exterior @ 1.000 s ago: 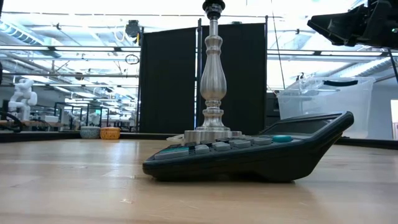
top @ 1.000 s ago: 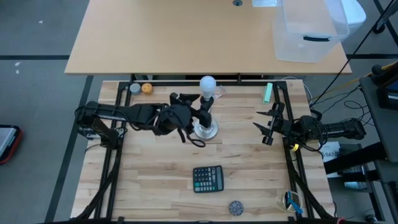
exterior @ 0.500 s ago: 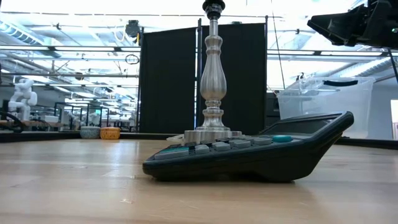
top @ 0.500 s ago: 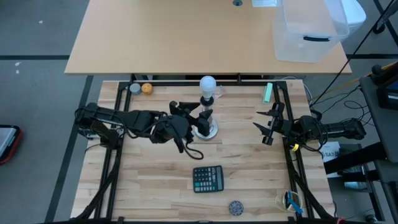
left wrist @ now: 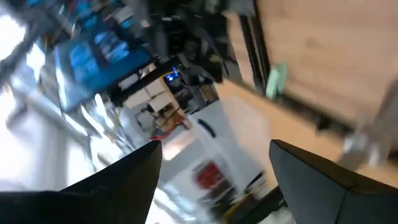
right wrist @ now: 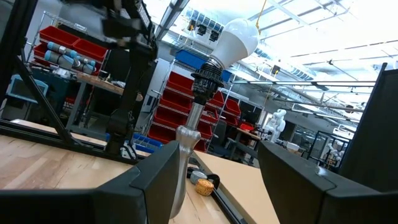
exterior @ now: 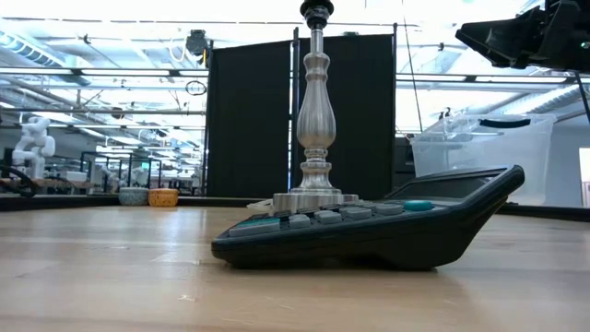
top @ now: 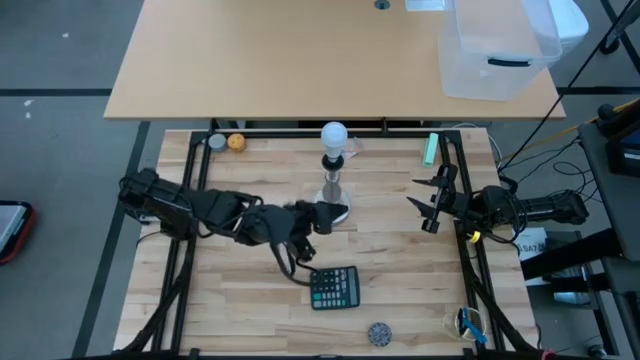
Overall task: Screw lightbulb
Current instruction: Insert the light bulb into the lamp
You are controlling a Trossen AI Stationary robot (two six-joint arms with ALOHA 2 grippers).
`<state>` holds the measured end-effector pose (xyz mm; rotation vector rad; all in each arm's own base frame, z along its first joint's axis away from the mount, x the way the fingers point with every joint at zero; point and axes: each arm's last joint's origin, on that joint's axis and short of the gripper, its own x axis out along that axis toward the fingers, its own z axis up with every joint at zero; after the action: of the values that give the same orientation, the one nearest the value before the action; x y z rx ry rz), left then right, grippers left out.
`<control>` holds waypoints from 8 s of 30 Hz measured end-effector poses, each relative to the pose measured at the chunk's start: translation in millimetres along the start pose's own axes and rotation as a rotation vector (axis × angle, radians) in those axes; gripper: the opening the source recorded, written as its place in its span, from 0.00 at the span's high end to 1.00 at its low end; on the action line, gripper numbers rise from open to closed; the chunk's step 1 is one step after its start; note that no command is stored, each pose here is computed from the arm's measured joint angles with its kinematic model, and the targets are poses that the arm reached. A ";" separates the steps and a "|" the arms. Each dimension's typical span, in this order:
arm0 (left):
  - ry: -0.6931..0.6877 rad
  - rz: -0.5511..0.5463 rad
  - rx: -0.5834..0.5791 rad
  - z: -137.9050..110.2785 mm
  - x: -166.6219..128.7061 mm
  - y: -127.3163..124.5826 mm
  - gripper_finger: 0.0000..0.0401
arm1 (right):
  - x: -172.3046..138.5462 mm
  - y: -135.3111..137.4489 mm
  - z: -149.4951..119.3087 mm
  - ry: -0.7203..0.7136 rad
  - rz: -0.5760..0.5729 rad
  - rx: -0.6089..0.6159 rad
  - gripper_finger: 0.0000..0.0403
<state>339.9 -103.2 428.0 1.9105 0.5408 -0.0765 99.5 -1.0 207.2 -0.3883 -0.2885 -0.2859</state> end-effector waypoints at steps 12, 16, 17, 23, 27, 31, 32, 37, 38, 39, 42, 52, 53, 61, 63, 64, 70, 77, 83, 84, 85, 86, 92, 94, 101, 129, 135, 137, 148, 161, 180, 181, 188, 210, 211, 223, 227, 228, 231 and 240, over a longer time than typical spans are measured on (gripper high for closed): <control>0.029 0.120 -0.661 -11.8 5.0 11.5 0.25 | 0.0 0.0 0.0 0.000 0.000 0.000 0.47; 0.065 0.164 -0.922 -24.9 11.8 12.5 0.25 | 0.0 0.0 0.0 0.000 0.000 0.000 0.47; 0.074 0.167 -0.980 -28.6 14.1 11.6 0.25 | 0.0 0.0 0.1 -0.001 0.000 0.000 0.47; 0.144 0.198 -1.342 -45.6 23.6 5.7 0.25 | 0.0 0.0 0.1 -0.001 0.000 0.000 0.47; 0.211 0.210 -1.435 -47.8 24.4 2.1 0.25 | 0.0 0.0 0.0 0.000 0.001 0.000 0.47; 0.354 0.281 -1.467 -43.1 18.0 2.1 0.25 | 0.0 0.0 0.1 -0.001 0.000 0.000 0.47; 0.381 0.295 -1.470 -41.7 16.3 2.3 0.25 | 0.0 0.0 0.0 0.000 0.000 0.000 0.47; 0.476 0.355 -1.517 -36.1 10.0 1.7 0.25 | 0.0 0.0 0.1 -0.001 0.000 0.000 0.47; 0.494 0.361 -1.530 -35.9 9.5 0.4 0.25 | 0.0 0.0 0.1 -0.001 0.000 0.000 0.47; 0.511 0.363 -1.542 -35.8 9.3 -1.5 0.25 | 0.0 0.0 0.0 0.000 0.000 0.000 0.47; 0.537 0.361 -1.602 -37.6 11.2 -7.7 0.25 | 0.0 0.0 0.1 -0.001 0.000 0.000 0.47; 0.458 0.350 -1.756 -36.1 12.6 -8.0 0.25 | 0.0 0.0 0.0 0.000 0.000 0.000 0.47; 0.442 0.340 -1.756 -33.9 11.6 -7.4 0.25 | 0.0 0.0 0.1 0.000 0.000 0.000 0.47; 0.119 0.165 -1.755 -14.7 5.5 3.8 0.25 | 0.0 0.0 0.0 -0.001 0.001 0.000 0.47; 0.004 0.144 -1.739 -10.3 3.1 10.2 0.25 | 0.0 0.0 0.1 -0.001 0.000 0.000 0.47; -0.052 0.145 -1.732 -8.9 1.9 13.8 0.25 | 0.0 0.0 0.1 -0.001 0.000 0.000 0.47; -0.307 0.198 -1.691 -11.1 -1.0 30.7 0.25 | 0.0 0.0 0.0 0.000 0.000 0.000 0.47; -0.312 0.340 -1.766 -35.6 8.2 36.5 0.25 | 0.0 0.0 0.1 -0.001 0.000 0.000 0.47; -0.404 0.454 -1.829 -50.8 27.9 39.8 0.25 | 0.0 0.0 0.0 0.000 0.000 0.000 0.47; -0.425 0.452 -1.823 -50.3 34.3 38.6 0.25 | 0.0 0.0 0.1 -0.001 0.000 0.000 0.47; -0.448 0.448 -1.817 -49.3 39.6 37.7 0.25 | 0.0 0.0 0.0 0.000 0.000 0.000 0.47; -0.464 0.438 -1.809 -47.7 44.6 36.3 0.25 | 0.0 0.0 0.0 0.000 0.000 0.000 0.47; -0.508 0.413 -1.912 -44.2 57.8 32.5 0.25 | 0.0 0.0 0.0 0.000 0.000 0.000 0.47; -0.515 0.408 -1.948 -44.3 57.9 32.4 0.25 | 0.0 0.0 0.0 0.000 0.000 0.000 0.47; -0.463 0.380 -1.901 -42.7 53.5 31.1 0.25 | 0.0 0.0 0.0 0.000 0.000 0.000 0.47; -0.390 0.556 -1.901 -93.0 -46.3 -66.3 0.25 | 0.0 0.3 -0.6 0.006 0.004 -0.002 0.47; -0.220 0.632 -1.977 -103.7 -19.5 -113.9 0.25 | 0.0 0.3 -0.6 0.006 0.003 -0.002 0.47; -0.159 0.655 -2.020 -114.1 -11.8 -126.5 0.25 | 0.0 0.4 -0.7 0.007 0.004 -0.002 0.47; -0.198 0.607 -2.054 -145.5 -0.4 -150.0 0.25 | 0.0 0.3 -0.6 0.006 0.003 -0.002 0.47; -0.158 0.536 -2.057 -142.2 2.6 -154.7 0.25 | 0.0 0.6 -1.2 0.013 0.006 -0.004 0.47; -0.253 0.532 -2.221 -138.8 1.5 -151.5 0.25 | -0.1 1.3 -2.5 0.026 0.013 -0.008 0.47; -0.264 0.525 -2.229 -138.6 1.5 -151.3 0.25 | -0.1 1.3 -2.6 0.026 0.013 -0.008 0.47; -0.346 0.461 -2.220 -136.5 1.6 -150.1 0.25 | -0.1 1.3 -2.5 0.025 0.013 -0.008 0.47; -0.603 0.488 -2.073 -141.6 -8.9 -137.2 0.25 | -0.1 1.3 -2.6 0.026 0.013 -0.009 0.47; -0.627 0.474 -2.064 -140.9 -9.2 -136.6 0.25 | -0.1 1.3 -2.5 0.026 0.013 -0.008 0.47; -0.673 0.410 -2.183 -141.5 -8.1 -138.6 0.25 | 0.0 1.4 -2.9 0.029 0.014 -0.009 0.47; -0.649 0.379 -2.199 -140.1 -5.3 -141.1 0.25 | -0.1 1.4 -2.9 0.029 0.014 -0.009 0.47; -0.648 0.370 -2.199 -139.8 -5.1 -141.4 0.25 | -0.1 1.4 -2.9 0.029 0.015 -0.009 0.47; -0.624 0.340 -2.206 -138.6 -3.5 -143.8 0.25 | -0.1 1.4 -2.9 0.029 0.014 -0.009 0.47; -0.537 0.380 -1.988 -137.6 -2.4 -145.0 0.25 | -0.1 1.7 -3.3 0.033 0.017 -0.011 0.47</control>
<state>252.4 62.6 358.7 -0.0339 -0.2152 0.1565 100.7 -0.9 203.6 -0.3962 -0.2508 -0.2771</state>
